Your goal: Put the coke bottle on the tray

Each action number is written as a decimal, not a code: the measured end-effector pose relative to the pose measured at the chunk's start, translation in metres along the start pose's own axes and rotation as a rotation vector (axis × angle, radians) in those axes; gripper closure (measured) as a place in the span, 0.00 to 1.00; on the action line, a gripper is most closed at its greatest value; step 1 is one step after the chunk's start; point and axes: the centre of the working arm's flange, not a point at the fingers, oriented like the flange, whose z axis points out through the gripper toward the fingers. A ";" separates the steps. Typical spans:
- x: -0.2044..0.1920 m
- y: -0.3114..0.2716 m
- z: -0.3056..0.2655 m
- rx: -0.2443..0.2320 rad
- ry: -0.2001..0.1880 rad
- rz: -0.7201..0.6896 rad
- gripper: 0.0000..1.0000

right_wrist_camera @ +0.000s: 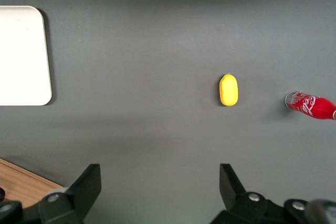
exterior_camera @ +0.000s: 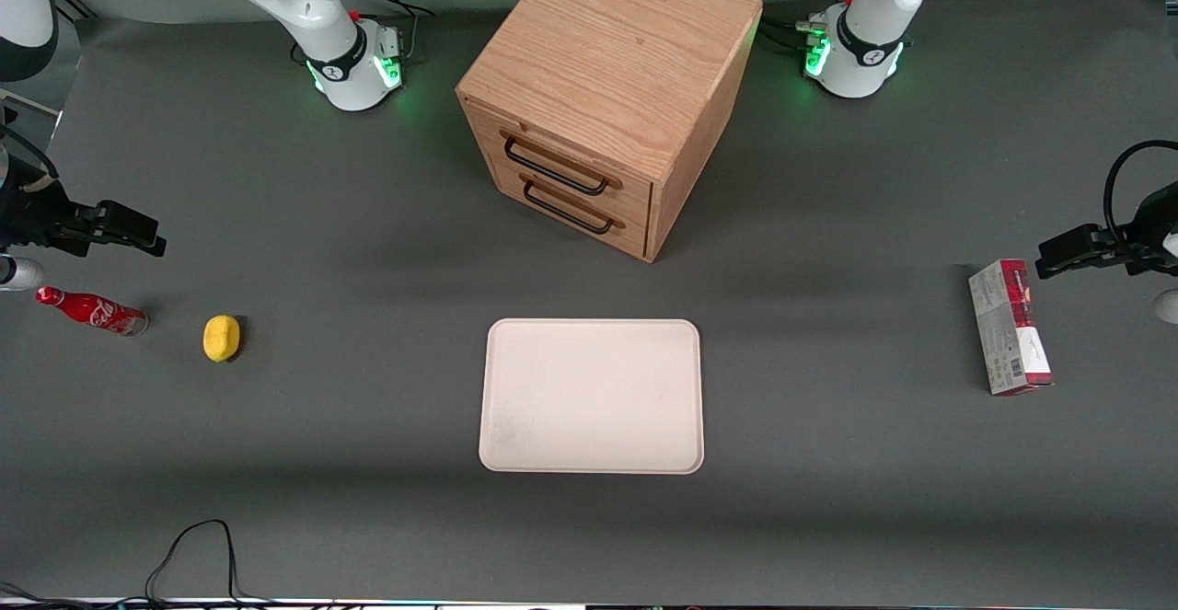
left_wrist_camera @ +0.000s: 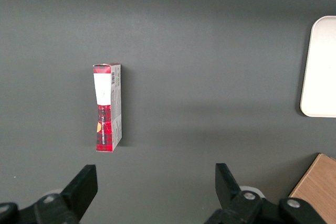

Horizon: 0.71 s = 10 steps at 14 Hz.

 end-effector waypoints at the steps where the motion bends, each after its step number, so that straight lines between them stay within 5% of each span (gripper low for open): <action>1: 0.000 0.000 0.000 0.000 0.000 0.000 0.00; 6: 0.000 0.013 0.001 -0.001 -0.004 -0.024 0.00; 10: -0.015 0.140 0.005 -0.009 -0.009 -0.069 0.00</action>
